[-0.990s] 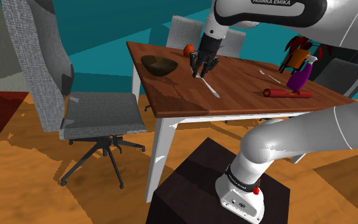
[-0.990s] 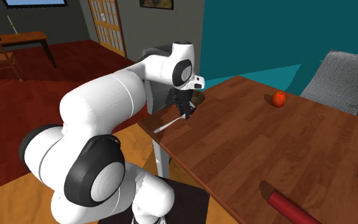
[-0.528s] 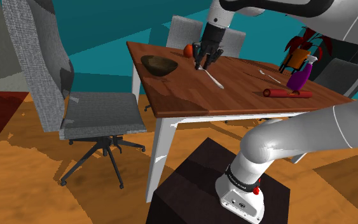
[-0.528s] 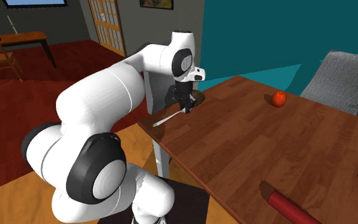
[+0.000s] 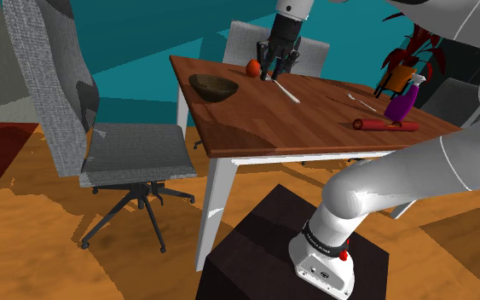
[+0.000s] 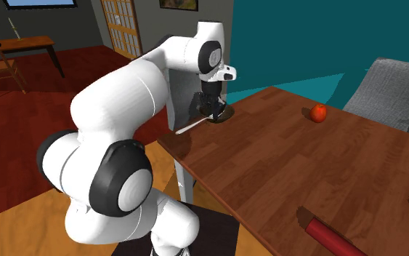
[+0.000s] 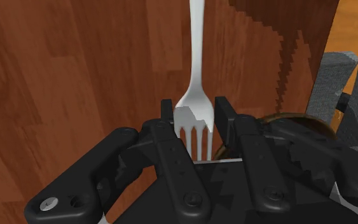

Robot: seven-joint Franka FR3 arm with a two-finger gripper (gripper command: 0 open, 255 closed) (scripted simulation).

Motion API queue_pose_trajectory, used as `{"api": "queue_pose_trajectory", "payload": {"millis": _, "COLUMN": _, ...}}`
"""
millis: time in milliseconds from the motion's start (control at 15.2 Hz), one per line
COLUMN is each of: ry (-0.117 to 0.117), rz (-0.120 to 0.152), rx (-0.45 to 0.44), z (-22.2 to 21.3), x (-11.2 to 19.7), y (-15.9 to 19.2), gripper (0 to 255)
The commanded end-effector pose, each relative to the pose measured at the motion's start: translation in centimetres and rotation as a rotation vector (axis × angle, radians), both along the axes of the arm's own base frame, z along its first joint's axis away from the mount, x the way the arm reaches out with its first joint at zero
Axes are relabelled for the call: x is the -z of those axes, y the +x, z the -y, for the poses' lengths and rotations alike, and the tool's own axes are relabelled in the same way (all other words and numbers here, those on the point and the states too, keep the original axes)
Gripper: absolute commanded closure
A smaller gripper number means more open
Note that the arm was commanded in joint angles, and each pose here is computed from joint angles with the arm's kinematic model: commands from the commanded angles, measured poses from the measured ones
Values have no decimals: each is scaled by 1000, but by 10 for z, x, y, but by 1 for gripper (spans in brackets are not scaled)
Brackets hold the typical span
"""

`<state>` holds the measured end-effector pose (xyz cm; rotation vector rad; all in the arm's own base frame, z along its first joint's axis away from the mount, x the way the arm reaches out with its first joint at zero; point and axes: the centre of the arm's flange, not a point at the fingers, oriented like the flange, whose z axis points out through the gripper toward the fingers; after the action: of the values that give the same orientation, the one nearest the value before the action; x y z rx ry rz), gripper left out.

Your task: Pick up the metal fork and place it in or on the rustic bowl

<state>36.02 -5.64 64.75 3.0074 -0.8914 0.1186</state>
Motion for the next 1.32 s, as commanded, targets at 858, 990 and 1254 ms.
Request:
{"api": "queue_pose_trajectory", "payload": {"millis": 858, "ry": 0, "rz": -1, "rx": 0, "z": -18, "x": -4, "y": 194, "gripper": 255}}
{"api": "queue_pose_trajectory", "payload": {"millis": 990, "ry": 0, "rz": -1, "rx": 0, "z": -19, "x": 2, "y": 202, "gripper": 255}}
{"api": "queue_pose_trajectory", "payload": {"millis": 1254, "ry": 0, "rz": -1, "rx": 0, "z": -19, "x": 23, "y": 202, "gripper": 255}}
